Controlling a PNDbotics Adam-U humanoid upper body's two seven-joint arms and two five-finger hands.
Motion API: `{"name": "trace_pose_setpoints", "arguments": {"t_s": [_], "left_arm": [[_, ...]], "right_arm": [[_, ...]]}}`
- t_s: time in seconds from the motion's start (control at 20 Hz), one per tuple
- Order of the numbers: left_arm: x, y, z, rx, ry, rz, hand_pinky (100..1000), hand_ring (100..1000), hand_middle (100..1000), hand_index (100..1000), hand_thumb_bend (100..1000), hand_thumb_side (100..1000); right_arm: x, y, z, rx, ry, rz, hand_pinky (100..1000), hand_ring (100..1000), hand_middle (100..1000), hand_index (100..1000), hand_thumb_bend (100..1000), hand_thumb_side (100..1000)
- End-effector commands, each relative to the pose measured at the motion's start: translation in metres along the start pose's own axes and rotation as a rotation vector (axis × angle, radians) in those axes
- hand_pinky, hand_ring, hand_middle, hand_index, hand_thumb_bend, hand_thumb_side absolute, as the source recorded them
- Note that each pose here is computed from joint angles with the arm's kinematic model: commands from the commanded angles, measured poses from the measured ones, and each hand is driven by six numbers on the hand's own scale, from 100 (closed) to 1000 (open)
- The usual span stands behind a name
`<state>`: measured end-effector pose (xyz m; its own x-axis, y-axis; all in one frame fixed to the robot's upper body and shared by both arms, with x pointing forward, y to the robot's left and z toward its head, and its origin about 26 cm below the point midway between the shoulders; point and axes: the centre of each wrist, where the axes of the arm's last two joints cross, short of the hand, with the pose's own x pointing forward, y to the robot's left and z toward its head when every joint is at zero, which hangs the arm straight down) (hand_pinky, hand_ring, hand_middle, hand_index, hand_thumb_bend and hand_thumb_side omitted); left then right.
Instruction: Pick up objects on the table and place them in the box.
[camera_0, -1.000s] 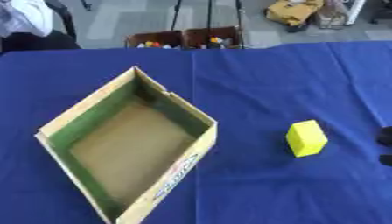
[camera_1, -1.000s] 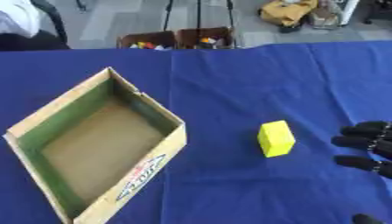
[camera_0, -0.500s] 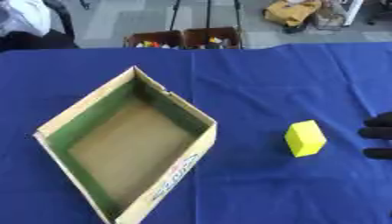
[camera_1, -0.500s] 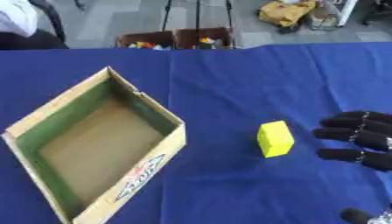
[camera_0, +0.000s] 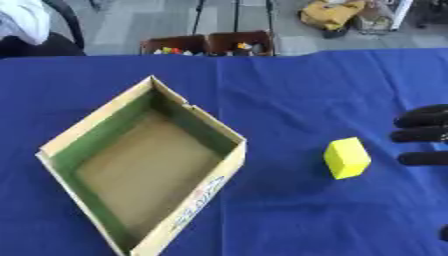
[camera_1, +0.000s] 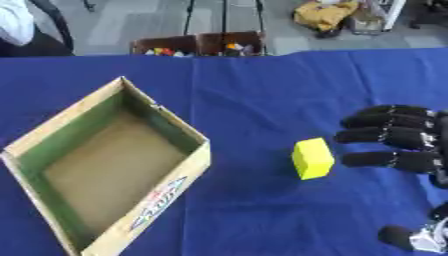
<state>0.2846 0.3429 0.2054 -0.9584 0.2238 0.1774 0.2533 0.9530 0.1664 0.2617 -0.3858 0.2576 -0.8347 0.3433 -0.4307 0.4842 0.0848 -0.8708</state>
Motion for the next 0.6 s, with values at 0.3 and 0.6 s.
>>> {"name": "trace_pose_setpoints", "arguments": {"t_s": [0.3, 0.6], "left_arm": [[0.004, 0.001, -0.010, -0.047, -0.017, 0.003, 694, 740, 879, 960, 100, 955], [0.003, 0.000, -0.010, -0.050, -0.013, 0.010, 694, 740, 879, 960, 100, 955]], "right_arm": [[-0.018, -0.026, -0.014, -0.033, -0.028, -0.067, 841, 910, 827, 848, 401, 897], [-0.037, -0.030, -0.011, -0.026, 0.049, -0.133, 851, 909, 791, 832, 413, 852]]}}
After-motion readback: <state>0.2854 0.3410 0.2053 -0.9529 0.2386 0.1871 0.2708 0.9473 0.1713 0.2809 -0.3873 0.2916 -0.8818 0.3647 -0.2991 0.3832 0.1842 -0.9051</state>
